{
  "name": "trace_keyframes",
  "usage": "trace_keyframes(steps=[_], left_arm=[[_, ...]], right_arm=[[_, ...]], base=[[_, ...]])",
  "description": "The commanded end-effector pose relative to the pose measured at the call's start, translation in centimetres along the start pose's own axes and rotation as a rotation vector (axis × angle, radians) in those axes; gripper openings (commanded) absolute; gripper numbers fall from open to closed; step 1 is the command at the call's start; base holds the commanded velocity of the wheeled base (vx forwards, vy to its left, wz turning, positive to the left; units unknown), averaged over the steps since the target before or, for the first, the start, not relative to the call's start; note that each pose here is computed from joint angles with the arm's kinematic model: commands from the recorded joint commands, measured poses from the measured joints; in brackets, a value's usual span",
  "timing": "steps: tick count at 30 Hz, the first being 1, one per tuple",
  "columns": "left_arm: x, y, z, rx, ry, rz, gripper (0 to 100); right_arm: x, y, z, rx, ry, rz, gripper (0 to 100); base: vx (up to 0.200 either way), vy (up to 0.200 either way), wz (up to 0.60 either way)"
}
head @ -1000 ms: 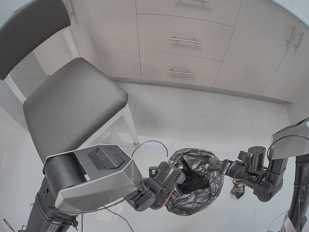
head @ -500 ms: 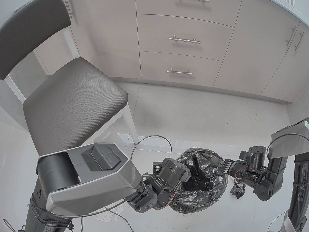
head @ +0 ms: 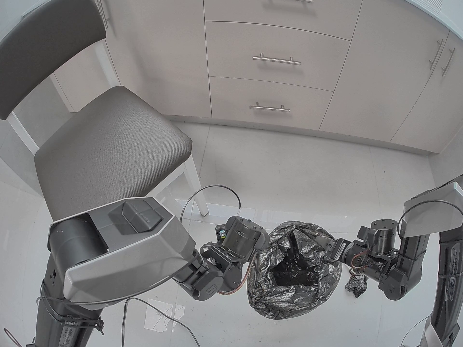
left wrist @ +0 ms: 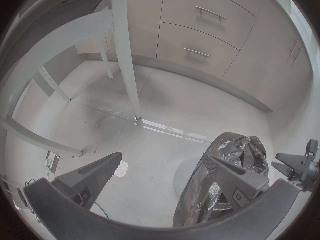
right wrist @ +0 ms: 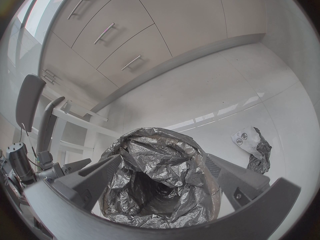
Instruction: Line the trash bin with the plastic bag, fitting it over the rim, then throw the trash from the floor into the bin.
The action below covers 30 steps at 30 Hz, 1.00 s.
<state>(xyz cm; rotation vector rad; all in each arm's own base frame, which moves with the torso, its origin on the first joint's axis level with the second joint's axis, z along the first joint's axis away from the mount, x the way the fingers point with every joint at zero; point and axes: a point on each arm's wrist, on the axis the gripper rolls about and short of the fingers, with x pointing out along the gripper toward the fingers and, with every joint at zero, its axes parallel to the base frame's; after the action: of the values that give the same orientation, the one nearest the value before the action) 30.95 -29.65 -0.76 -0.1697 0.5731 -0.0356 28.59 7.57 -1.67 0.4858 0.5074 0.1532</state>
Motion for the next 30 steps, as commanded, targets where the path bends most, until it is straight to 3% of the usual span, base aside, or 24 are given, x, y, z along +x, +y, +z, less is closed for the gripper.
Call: trace_keyframes(steps=[1, 12, 19, 30], left_arm=[[0.4, 0.5, 0.5, -0.009, -0.003, 0.007, 100], [-2.0, -2.2, -0.8, 0.025, 0.013, -0.08, 100], [0.0, -2.5, -2.0, 0.064, 0.036, -0.054, 100], [1.5, -2.6, -1.1, 0.074, 0.078, -0.034, 100]], right_arm=[[0.0, 0.2, 0.1, -0.001, -0.013, 0.011, 100], [-0.1, 0.2, 0.2, -0.002, -0.018, 0.013, 100], [-0.1, 0.2, 0.2, -0.001, -0.019, 0.013, 100], [-0.1, 0.2, 0.3, -0.001, -0.021, 0.013, 100]], base=[[0.0, 0.0, 0.0], [0.0, 0.0, 0.0], [0.0, 0.0, 0.0], [0.0, 0.0, 0.0]])
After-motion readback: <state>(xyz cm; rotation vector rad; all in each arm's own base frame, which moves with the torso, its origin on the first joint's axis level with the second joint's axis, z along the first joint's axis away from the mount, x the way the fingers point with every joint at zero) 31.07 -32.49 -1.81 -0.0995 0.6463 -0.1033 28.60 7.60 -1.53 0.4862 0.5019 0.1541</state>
